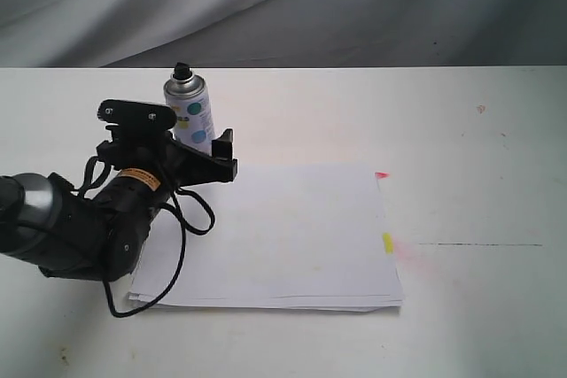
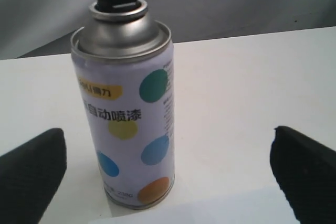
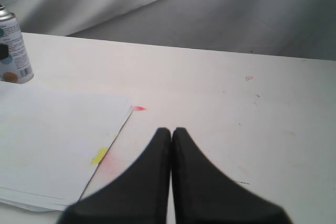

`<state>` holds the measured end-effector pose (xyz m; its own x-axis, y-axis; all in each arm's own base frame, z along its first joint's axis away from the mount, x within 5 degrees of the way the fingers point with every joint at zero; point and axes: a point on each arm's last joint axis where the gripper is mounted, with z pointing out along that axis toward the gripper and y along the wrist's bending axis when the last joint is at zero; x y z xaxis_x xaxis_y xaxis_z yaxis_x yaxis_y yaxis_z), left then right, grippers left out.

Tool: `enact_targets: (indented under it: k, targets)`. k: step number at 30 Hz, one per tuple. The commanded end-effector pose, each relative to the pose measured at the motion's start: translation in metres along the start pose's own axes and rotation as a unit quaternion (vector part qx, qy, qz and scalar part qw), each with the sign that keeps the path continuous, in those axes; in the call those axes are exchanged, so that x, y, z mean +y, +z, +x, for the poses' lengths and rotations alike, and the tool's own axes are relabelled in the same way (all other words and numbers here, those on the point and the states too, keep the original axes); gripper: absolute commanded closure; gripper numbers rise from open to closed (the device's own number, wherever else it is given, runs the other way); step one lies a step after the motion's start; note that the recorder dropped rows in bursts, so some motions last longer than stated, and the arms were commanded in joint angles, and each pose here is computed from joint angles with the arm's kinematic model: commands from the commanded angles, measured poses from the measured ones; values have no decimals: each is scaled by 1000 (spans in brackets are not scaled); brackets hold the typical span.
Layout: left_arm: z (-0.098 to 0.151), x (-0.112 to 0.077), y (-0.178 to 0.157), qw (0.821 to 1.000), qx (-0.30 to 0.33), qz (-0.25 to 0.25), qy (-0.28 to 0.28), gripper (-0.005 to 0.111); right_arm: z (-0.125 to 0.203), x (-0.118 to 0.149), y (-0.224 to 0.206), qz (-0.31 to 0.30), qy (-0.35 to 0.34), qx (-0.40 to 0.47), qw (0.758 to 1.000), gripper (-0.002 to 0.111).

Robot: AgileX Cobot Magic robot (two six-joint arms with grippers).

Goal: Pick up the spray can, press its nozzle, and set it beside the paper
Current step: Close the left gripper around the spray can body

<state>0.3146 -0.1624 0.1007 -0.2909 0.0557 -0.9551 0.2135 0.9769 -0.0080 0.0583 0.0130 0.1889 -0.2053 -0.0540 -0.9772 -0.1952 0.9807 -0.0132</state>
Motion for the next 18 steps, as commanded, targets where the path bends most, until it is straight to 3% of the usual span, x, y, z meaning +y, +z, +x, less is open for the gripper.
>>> enact_targets:
  k: [1,12,18]
  targets:
    - [-5,-3,13,1000,-22,-6,8,8,1,0,0,0,4,0,1000,108]
    - [3,-5,40,999,-24,-35,9,8,1,0,0,0,4,0,1000,108]
    - [4,11,52,998,-24,-59,-2,8,1,0,0,0,4,0,1000,108]
